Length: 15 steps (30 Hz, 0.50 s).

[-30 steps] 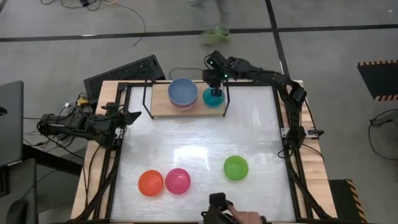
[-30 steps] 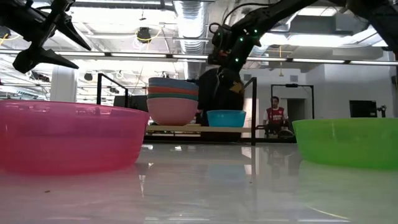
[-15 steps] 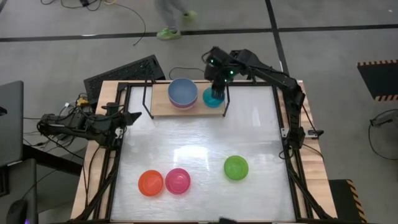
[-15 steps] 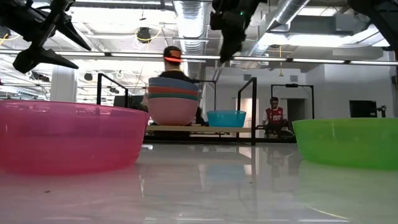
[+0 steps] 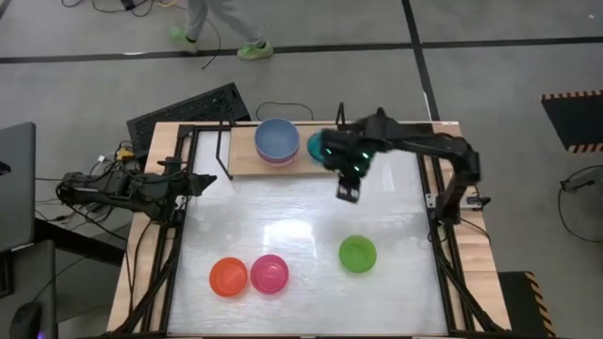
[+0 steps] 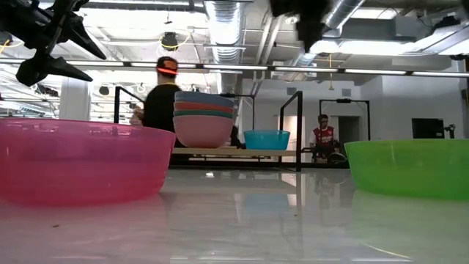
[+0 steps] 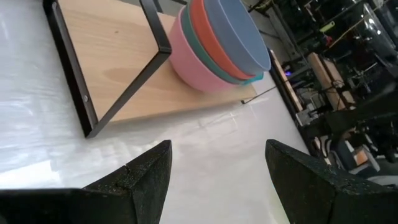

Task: Place and stack bowls onto a shelf
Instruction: Stack the green bowl on top of the light blue bowl on the shelf

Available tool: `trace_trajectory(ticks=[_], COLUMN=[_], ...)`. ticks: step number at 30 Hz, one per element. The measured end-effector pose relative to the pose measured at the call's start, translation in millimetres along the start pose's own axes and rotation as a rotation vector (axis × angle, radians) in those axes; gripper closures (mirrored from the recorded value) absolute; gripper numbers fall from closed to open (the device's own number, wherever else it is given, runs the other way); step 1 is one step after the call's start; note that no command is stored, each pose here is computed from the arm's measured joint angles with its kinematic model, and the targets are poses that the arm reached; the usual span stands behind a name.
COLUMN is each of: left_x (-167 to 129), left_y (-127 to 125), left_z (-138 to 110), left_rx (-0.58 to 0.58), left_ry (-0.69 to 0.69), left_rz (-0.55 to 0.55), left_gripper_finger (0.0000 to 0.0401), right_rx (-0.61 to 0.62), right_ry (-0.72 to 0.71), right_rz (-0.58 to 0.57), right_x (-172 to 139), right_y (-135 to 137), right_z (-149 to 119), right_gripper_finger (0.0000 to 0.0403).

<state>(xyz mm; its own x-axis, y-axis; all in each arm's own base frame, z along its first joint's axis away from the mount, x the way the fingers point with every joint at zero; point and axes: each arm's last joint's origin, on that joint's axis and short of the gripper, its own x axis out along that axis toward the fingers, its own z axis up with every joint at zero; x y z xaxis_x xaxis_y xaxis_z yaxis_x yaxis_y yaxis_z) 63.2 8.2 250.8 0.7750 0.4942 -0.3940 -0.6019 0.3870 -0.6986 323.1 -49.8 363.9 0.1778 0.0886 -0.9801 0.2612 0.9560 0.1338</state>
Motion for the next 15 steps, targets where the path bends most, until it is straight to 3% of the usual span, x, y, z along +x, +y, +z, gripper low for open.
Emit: trace_trajectory(ticks=[7,15], left_x=[0,0], left_y=[0,0], left_z=[0,-1], left_rx=[0.032,0.048], left_ry=[0.015,0.015], left_rz=[-0.006,-0.006], left_gripper_finger=[0.0156,0.0156], right_rx=[0.108,0.197], right_ry=[-0.011,-0.042], right_rz=[-0.015,-0.02], right_x=[5,42], right_y=[37,63], right_z=[-61,-106], right_gripper_finger=[0.0268,0.0249])
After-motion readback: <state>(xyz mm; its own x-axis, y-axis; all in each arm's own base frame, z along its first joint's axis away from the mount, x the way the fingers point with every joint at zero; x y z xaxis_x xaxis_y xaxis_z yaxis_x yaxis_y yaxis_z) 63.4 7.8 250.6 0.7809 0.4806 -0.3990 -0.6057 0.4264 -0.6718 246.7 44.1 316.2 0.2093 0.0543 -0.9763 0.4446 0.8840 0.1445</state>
